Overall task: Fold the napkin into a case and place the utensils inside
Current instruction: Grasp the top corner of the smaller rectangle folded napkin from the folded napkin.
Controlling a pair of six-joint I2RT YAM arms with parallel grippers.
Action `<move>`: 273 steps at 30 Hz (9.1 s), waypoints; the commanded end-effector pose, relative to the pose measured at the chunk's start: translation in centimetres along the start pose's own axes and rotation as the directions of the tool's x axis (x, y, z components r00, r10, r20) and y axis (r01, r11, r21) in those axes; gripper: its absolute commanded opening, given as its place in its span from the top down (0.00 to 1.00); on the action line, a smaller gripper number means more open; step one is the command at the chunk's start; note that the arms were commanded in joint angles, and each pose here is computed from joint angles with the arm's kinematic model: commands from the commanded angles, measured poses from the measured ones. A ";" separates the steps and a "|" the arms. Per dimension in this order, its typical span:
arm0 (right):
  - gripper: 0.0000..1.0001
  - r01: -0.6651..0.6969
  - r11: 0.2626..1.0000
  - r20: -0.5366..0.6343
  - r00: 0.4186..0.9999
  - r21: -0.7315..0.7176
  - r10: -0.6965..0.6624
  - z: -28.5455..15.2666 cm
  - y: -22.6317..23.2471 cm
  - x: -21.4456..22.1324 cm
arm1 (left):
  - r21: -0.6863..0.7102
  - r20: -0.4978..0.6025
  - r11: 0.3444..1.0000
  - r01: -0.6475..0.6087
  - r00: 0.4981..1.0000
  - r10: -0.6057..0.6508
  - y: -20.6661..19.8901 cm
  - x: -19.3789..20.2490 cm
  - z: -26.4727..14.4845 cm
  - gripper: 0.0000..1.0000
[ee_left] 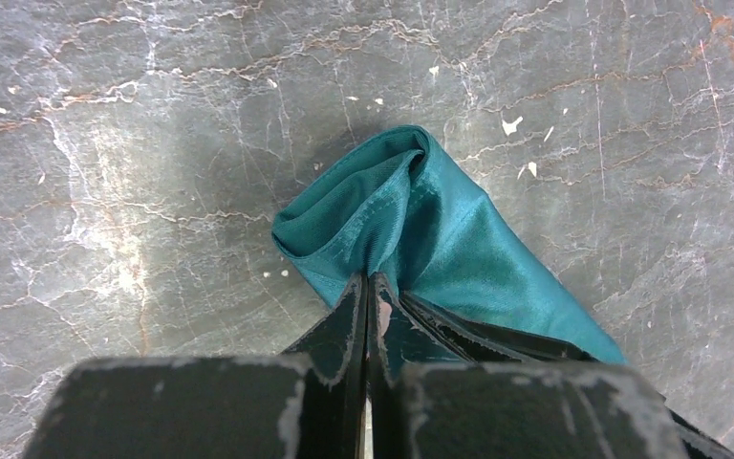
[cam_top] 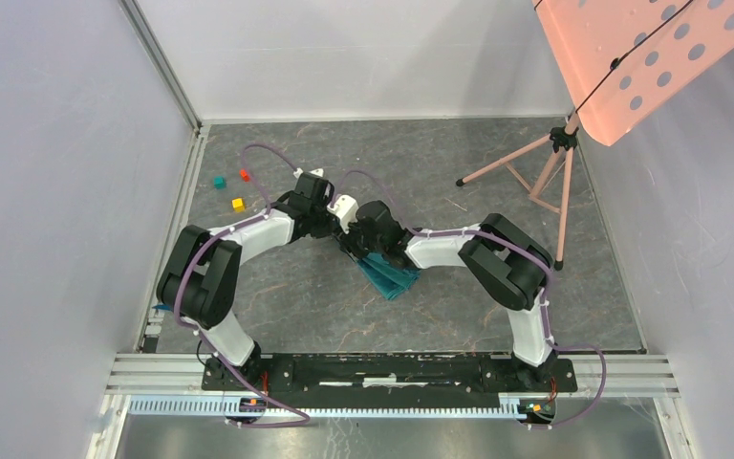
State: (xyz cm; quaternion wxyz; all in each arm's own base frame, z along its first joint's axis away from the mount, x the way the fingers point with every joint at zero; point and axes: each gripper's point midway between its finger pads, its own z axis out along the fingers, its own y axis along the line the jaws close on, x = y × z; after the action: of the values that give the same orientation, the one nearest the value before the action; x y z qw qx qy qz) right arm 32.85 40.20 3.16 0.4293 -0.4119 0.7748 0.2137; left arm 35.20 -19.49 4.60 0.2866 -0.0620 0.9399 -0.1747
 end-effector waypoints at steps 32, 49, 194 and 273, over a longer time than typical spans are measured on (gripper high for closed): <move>0.59 -0.048 0.998 0.086 0.995 0.034 0.044 0.2 -1.0 -1.7 | 0.059 0.031 0.998 0.037 0.999 -0.039 -0.8 -0.5 -1.1 0.98; 0.77 -0.019 0.987 0.085 0.996 0.161 0.005 0.9 -0.8 -1.7 | 0.077 0.028 0.994 0.071 0.997 -0.073 -1.0 -0.1 -1.0 0.98; 0.54 0.206 0.978 -0.164 0.966 0.017 -0.201 -6.0 0.8 3.4 | 0.128 -0.251 0.837 0.533 0.833 -0.492 -0.8 9.3 -4.7 0.61; 1.00 -0.203 0.978 -0.140 0.971 -0.045 0.195 -4.5 4.8 4.1 | 0.301 -0.111 0.846 0.441 0.897 -0.428 -1.2 -1.8 -3.9 0.97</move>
State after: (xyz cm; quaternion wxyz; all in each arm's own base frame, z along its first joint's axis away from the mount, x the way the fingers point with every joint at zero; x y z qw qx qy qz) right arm 25.68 38.10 2.17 0.3396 -0.3558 0.8342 0.2494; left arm 32.59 -17.70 7.89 0.2046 -0.2725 0.8714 -0.3528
